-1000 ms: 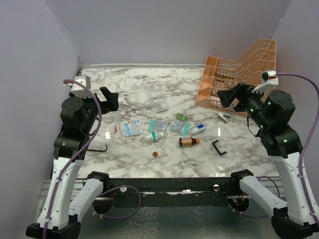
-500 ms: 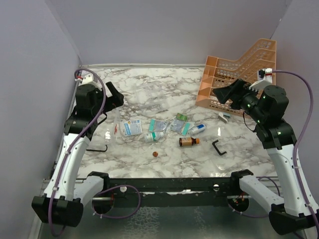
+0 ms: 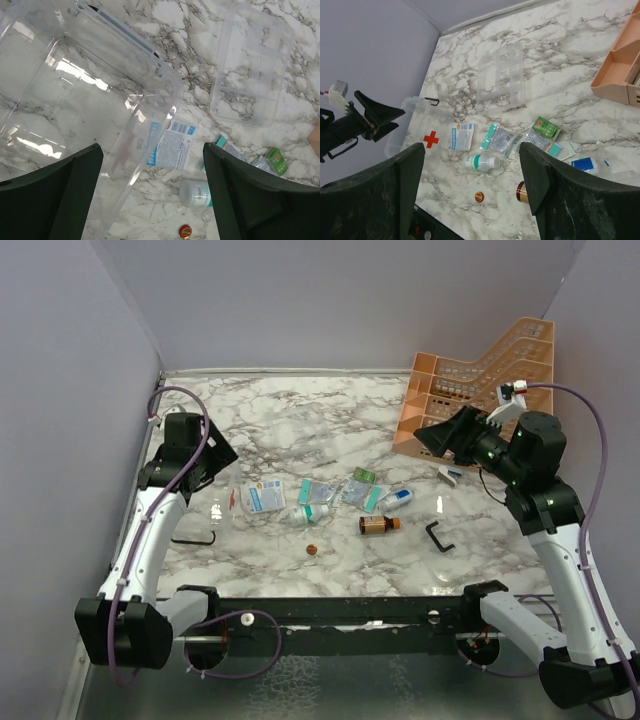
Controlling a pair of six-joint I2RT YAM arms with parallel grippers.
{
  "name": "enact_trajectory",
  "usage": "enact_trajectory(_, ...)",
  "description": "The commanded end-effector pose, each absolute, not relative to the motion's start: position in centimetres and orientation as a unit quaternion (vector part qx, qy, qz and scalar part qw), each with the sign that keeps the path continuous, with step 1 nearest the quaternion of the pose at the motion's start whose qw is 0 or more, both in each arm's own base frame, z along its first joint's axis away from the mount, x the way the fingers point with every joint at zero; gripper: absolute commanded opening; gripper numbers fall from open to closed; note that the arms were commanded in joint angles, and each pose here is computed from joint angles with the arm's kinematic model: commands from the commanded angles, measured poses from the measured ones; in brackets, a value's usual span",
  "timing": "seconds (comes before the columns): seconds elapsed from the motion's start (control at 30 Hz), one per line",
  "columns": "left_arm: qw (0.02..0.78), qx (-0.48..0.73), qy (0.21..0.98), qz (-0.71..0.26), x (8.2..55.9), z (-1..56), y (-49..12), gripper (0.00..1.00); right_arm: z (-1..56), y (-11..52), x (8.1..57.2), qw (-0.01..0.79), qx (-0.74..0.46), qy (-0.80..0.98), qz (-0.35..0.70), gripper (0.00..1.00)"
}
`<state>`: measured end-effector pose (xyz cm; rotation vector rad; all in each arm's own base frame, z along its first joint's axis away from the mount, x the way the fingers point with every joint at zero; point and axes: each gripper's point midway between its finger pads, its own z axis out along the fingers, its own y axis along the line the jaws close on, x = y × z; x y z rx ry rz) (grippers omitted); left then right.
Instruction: Organize the medicine kit
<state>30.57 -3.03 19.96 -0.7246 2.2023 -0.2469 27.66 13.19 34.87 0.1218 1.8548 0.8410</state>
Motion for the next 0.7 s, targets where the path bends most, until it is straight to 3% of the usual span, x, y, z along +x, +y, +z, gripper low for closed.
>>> enact_trajectory(0.0, 0.391, -0.263, 0.878, -0.080, 33.0, 18.4, -2.5, 0.84, 34.9, 14.3, 27.7, 0.518, 0.024, 0.767, 0.377, 0.76)
enact_trajectory(0.33, 0.351, -0.210, 0.907, -0.097, 39.6, 15.0, -3.7, 0.84, 33.5, 13.8, 28.4, 0.516, 0.035, 0.777, 0.359, 0.75)
enact_trajectory(0.5, 0.342, -0.147, 0.919, -0.130, 41.8, 14.5, -5.3, 0.75, 33.1, 13.6, 29.1, 0.523, 0.038, 0.775, 0.352, 0.75)
enact_trajectory(0.67, 0.337, -0.087, 0.925, -0.149, 42.9, 14.3, -6.5, 0.56, 32.3, 13.8, 30.1, 0.516, 0.041, 0.780, 0.352, 0.75)
